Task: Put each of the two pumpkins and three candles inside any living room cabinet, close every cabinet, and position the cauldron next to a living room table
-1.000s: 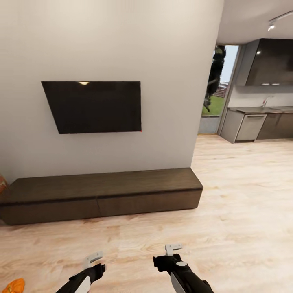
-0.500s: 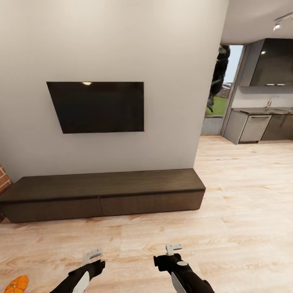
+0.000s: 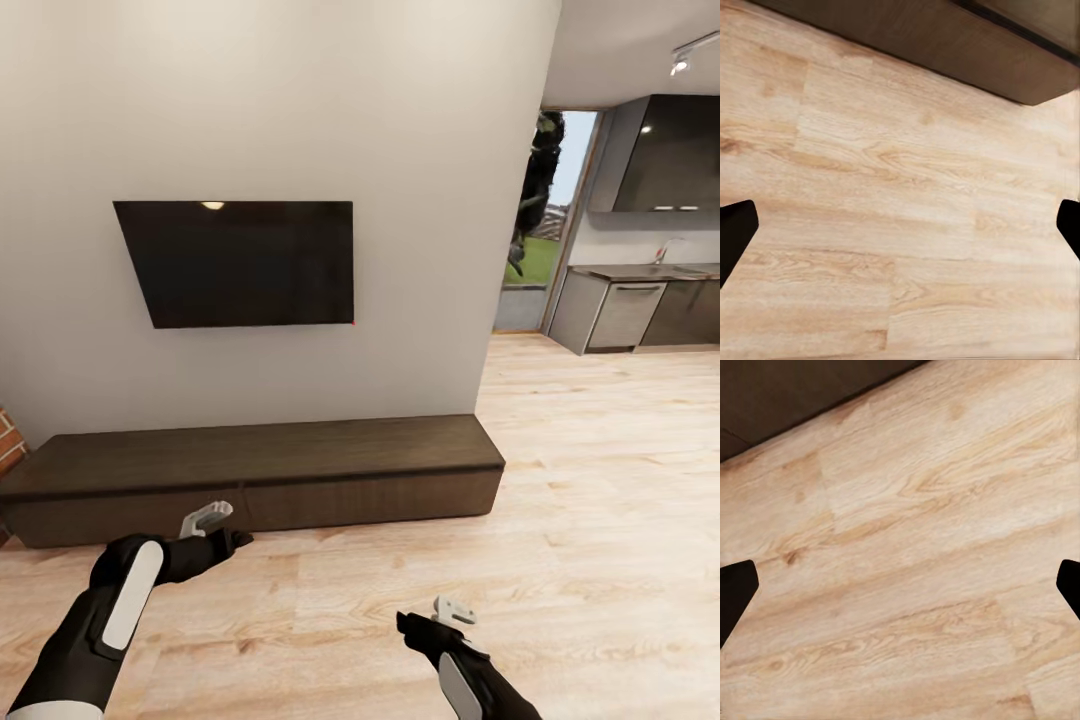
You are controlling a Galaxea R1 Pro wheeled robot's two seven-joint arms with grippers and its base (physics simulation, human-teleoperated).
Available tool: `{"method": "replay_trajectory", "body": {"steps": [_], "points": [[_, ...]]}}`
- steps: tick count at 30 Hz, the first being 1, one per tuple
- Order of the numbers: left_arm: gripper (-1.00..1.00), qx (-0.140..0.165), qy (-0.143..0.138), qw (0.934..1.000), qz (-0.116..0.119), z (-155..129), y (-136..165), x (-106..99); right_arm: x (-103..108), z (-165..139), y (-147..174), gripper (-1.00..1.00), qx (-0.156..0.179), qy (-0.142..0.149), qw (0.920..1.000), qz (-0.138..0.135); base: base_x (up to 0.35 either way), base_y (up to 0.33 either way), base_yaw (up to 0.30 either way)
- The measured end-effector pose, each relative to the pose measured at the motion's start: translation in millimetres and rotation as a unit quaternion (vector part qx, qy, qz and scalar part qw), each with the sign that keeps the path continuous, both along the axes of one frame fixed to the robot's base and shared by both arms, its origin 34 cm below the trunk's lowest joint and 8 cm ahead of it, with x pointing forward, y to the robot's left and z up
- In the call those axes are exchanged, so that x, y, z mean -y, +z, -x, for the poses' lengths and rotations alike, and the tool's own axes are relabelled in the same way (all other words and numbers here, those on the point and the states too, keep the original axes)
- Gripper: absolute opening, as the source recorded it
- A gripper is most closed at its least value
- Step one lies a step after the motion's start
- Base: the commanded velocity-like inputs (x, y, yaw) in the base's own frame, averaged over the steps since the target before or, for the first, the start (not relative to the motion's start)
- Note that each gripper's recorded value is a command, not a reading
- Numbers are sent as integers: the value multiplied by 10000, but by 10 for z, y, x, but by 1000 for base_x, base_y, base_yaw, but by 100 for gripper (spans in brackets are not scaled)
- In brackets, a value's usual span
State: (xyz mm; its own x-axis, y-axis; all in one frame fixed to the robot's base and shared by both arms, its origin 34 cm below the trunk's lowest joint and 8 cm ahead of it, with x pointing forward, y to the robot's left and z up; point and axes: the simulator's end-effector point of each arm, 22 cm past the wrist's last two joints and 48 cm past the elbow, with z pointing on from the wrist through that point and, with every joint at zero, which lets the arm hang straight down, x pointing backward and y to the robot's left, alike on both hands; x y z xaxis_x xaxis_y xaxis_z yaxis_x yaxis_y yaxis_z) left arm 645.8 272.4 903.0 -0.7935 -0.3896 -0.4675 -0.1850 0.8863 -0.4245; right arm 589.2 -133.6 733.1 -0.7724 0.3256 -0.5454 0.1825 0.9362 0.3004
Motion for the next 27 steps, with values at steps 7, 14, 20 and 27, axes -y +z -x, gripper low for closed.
{"method": "replay_trajectory", "body": {"steps": [7,14,20,27], "points": [[100,22,-65,9999,98,6,-26,82,-241,-68,56,100,220,302,9981,-484,0,0,0],[100,72,-117,9991,396,-28,-42,223,-305,-98,19,100,277,387,9971,-595,0,0,0],[100,111,-144,9976,667,-55,-54,327,-306,-123,-35,100,284,378,9971,-600,0,0,0],[100,127,-191,9955,918,-71,-92,445,-303,-158,-94,100,311,376,9971,-591,0,0,0]]}}
